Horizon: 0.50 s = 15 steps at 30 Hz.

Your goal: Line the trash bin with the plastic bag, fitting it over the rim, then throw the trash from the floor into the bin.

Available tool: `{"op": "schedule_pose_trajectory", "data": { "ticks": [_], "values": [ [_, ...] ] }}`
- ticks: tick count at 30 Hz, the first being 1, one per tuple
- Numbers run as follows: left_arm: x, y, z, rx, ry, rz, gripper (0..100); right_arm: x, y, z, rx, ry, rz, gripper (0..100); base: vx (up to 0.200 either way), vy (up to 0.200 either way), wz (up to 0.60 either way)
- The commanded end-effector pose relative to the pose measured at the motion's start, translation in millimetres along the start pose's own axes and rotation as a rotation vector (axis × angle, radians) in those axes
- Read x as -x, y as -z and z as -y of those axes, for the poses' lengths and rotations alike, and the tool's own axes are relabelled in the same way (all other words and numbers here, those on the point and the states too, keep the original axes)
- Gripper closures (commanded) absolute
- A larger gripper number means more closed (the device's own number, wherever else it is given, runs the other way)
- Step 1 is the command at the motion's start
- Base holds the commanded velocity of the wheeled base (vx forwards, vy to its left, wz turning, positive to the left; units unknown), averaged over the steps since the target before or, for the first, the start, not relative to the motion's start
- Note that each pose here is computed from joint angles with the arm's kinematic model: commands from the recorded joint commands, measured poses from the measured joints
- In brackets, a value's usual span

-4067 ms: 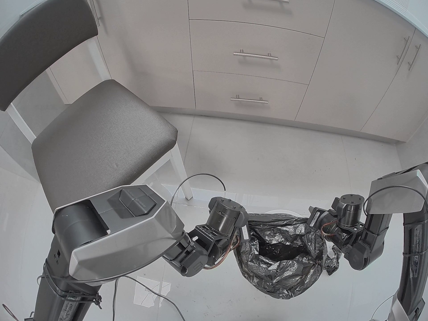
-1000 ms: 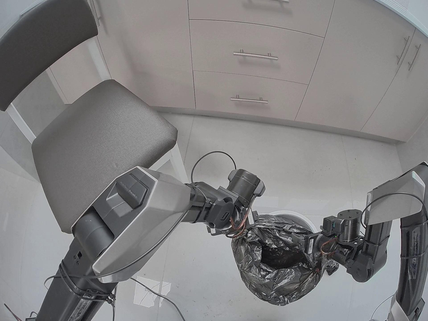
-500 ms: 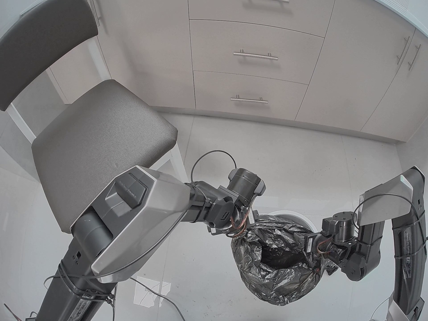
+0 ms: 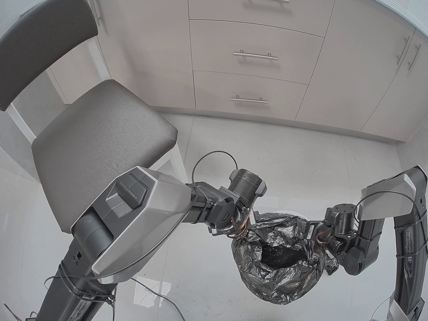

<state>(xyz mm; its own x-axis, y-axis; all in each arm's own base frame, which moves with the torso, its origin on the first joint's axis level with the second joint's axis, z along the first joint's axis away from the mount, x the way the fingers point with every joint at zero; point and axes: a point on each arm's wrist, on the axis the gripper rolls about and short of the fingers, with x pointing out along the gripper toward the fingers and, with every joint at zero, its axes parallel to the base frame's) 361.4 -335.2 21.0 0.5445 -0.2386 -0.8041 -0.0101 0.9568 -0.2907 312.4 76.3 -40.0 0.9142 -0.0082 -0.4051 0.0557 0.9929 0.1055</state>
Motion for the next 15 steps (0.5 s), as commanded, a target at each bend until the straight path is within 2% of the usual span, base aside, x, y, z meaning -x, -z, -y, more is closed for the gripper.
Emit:
{"op": "schedule_pose_trajectory", "data": {
  "ticks": [1,6,11,15],
  "values": [
    [1,0,0,0.000,0.001,0.001,0,-4,-9,1,-0.021,0.002,0.049,0,0.000,0.000,0.00],
    [0,0,0,-0.001,0.001,-0.001,0,-8,-13,3,-0.031,0.029,0.074,0,0.000,0.000,0.00],
    [0,2,1,-0.003,0.004,-0.007,0,-20,-15,5,-0.112,0.055,0.106,0,0.000,0.000,0.00],
    [0,2,1,-0.004,0.003,-0.008,0,-26,-11,8,-0.121,0.061,0.102,0,0.000,0.000,0.00]
  ]
}}
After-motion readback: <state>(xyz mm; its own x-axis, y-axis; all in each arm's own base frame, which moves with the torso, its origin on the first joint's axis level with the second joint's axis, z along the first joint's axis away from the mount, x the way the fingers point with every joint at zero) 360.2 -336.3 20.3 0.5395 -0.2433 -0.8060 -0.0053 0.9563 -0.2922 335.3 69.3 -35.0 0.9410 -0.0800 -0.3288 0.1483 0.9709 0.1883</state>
